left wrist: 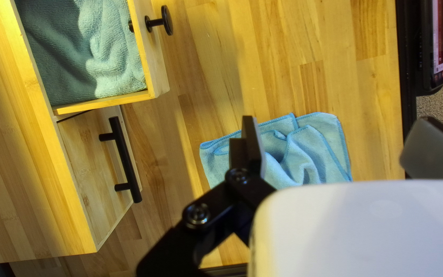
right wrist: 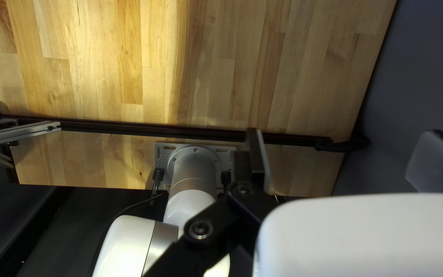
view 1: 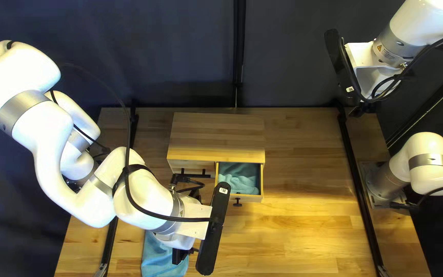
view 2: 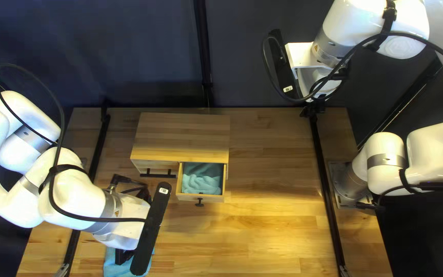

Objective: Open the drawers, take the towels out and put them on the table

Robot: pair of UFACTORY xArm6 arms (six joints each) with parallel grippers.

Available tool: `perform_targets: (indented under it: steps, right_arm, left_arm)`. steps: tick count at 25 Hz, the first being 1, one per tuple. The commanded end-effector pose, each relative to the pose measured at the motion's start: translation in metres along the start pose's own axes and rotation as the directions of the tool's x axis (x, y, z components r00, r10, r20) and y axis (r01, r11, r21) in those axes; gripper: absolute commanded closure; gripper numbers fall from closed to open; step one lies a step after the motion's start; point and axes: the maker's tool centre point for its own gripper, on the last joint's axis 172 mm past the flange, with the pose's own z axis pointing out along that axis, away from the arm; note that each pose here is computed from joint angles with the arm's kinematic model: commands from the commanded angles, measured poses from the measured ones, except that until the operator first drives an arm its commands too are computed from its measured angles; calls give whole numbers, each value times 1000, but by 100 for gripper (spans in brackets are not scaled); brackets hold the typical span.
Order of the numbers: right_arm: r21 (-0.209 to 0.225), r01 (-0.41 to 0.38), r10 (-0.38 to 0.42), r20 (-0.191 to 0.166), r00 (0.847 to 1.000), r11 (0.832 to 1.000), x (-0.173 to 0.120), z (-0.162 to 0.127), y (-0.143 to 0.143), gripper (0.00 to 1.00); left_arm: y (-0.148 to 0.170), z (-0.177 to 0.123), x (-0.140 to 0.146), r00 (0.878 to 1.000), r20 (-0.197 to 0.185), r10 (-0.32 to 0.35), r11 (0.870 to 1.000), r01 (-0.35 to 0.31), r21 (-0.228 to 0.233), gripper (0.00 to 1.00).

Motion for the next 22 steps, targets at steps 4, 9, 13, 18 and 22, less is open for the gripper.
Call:
perform_targets:
  steps: [4, 9, 13, 18, 22]
  right_arm:
    - [0, 0, 0, 0, 1000, 1000, 0, 0, 0, 0]
    - [0, 0, 0, 0, 1000, 1000, 0, 0, 0, 0]
    - [0, 0, 0, 0, 1000, 1000, 0, 0, 0, 0]
    - [0, 0, 0, 0, 1000, 1000, 0, 0, 0, 0]
    - [0, 0, 0, 0, 1000, 1000, 0, 0, 0, 0]
  left_arm:
    - [0, 0, 0, 1000, 0, 0, 1000, 0, 0, 0]
    - [0, 0, 0, 1000, 0, 0, 1000, 0, 0, 0]
    - [-24, -5, 14, 999, -5, -52, 998, 52, -24, 0]
    - [-43, -13, 41, 995, -27, -93, 995, 92, -35, 0]
    - [-60, -3, 59, 987, -66, -148, 987, 143, -71, 0]
